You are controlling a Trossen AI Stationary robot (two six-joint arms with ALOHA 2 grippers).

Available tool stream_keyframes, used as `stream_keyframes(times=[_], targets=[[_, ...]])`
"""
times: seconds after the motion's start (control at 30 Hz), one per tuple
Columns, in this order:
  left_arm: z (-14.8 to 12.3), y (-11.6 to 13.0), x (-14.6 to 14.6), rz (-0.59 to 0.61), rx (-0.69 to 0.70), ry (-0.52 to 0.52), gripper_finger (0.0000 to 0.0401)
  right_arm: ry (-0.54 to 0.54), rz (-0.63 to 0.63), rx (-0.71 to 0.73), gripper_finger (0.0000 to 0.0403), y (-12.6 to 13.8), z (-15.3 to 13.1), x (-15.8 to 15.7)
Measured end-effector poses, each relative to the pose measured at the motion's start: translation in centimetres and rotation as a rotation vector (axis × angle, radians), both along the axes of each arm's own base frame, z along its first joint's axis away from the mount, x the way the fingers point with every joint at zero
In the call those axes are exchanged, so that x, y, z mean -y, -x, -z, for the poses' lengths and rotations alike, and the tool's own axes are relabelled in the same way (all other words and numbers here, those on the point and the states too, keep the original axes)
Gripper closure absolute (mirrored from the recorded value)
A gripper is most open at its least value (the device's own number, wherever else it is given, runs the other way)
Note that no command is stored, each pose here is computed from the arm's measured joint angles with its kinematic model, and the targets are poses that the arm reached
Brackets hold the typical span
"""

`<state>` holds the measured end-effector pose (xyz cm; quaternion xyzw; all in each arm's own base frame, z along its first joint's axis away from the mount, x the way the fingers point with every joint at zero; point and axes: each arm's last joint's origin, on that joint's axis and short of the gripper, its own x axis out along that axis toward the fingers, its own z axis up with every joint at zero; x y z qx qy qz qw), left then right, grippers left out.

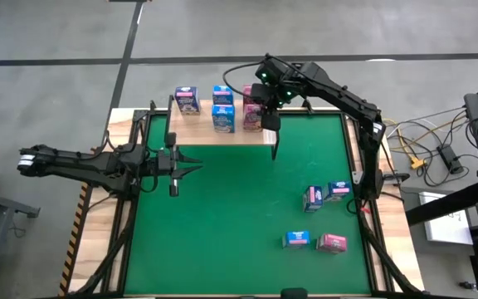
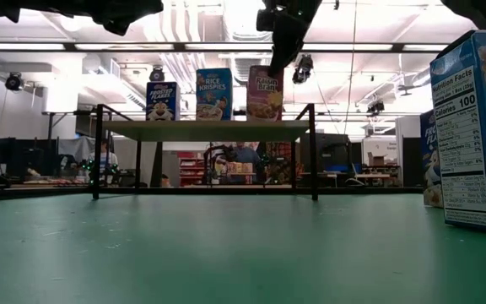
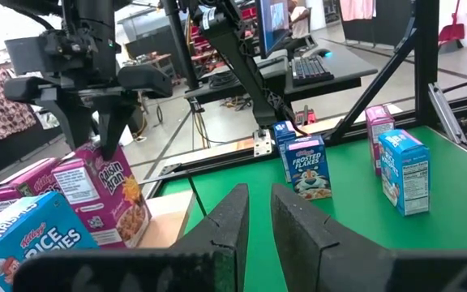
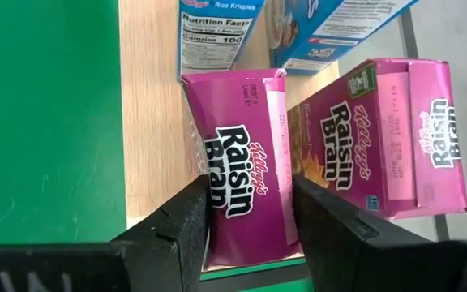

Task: Stack cereal on shelf
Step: Put the left pink cereal box on the shelf aligned with the other pink cereal box

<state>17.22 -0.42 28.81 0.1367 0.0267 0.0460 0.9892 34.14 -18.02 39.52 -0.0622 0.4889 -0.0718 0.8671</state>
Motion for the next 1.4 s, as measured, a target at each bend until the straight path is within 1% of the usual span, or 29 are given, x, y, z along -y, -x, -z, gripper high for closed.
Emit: stream_keyframes(times=[0.2,0.43,0.57,0.87,1.03,1.17,1.27,1.4], targets=[[0.0,0.0,0.0,0.000,0.000,0.000,0.0363,0.013,0.001,0.025,0.0243,-0.2,-0.2,0.1],[0.0,0.0,0.0,0.000,0.000,0.000,0.0363,0.015,0.008,0.036,0.0208,-0.3,-0.2,0.2],[0.0,0.0,0.0,0.000,0.000,-0.001,0.0363,0.015,0.008,0.036,0.0195,-0.3,-0.2,0.2],[0.0,0.0,0.0,0.000,0.000,-0.001,0.0363,0.015,0.016,0.049,0.0191,-0.3,-0.4,0.1],[0.0,0.0,0.0,0.000,0.000,-0.001,0.0363,0.007,0.044,0.101,0.0196,-0.1,-1.9,-0.6],[0.0,0.0,0.0,0.000,0.000,0.000,0.0363,-0.027,0.060,0.102,0.0209,0.3,-3.0,-1.9],[0.0,0.0,0.0,0.000,0.000,0.004,0.0363,-0.072,0.084,0.059,0.0228,0.7,-3.0,-2.6],[0.1,0.0,0.0,0.000,-0.005,0.011,0.0363,-0.147,0.153,-0.053,0.0263,1.7,-2.3,-3.0]])
